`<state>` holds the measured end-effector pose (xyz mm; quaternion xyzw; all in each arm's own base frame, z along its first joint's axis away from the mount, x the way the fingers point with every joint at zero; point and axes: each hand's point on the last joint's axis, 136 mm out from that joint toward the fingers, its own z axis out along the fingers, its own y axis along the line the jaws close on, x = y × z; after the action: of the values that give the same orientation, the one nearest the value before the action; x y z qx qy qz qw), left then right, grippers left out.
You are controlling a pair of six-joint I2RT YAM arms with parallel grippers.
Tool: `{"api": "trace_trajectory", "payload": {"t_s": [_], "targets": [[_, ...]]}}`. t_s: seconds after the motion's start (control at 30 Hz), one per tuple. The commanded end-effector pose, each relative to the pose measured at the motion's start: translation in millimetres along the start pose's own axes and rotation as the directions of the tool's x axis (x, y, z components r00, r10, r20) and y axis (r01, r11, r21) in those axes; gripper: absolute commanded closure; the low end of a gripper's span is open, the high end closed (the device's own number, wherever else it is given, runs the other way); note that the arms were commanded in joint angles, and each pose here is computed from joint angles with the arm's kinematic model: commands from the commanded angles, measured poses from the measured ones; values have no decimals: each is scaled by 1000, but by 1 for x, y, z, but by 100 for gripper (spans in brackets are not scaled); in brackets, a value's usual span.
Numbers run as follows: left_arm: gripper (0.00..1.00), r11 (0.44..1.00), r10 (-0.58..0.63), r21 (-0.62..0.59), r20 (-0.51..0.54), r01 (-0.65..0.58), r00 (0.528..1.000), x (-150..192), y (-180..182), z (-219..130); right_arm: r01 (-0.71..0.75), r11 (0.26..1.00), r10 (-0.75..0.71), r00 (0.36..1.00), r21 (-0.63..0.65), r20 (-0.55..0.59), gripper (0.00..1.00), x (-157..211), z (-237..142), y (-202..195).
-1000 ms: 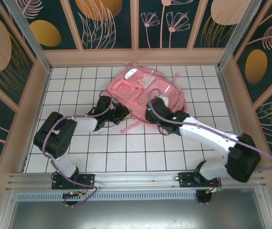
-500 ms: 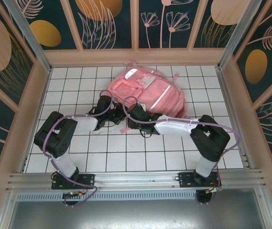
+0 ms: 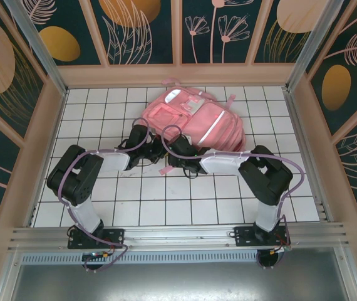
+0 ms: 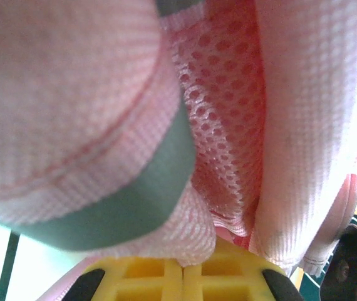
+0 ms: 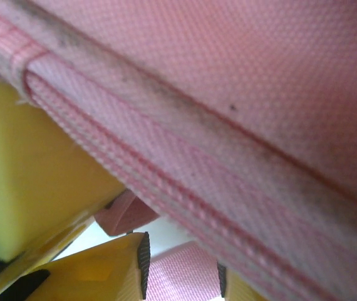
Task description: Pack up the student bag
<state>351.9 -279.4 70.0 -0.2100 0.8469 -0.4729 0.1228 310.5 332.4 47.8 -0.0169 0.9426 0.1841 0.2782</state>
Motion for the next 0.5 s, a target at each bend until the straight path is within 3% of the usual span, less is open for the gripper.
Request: {"api": "trace_trajectory", "payload": {"t_s": [0.0,0.3,0.4,0.47], "targets": [[100,997,36,68,2,-36,999,-5,-25,1,-19,999,16,997,37,71,60,-21,12,-6],[100,997,29,72,-7,-28,1000,-3,-25,1,14,995,-36,974,99,222,62,-42,16,-4],[100,997,30,72,-7,-29,1000,-3,-26,1,15,995,-38,967,95,252,80,-51,13,-1],[100,997,31,70,-6,-30,1000,-4,-26,2,14,995,-39,966,98,256,99,-53,10,-2]]}}
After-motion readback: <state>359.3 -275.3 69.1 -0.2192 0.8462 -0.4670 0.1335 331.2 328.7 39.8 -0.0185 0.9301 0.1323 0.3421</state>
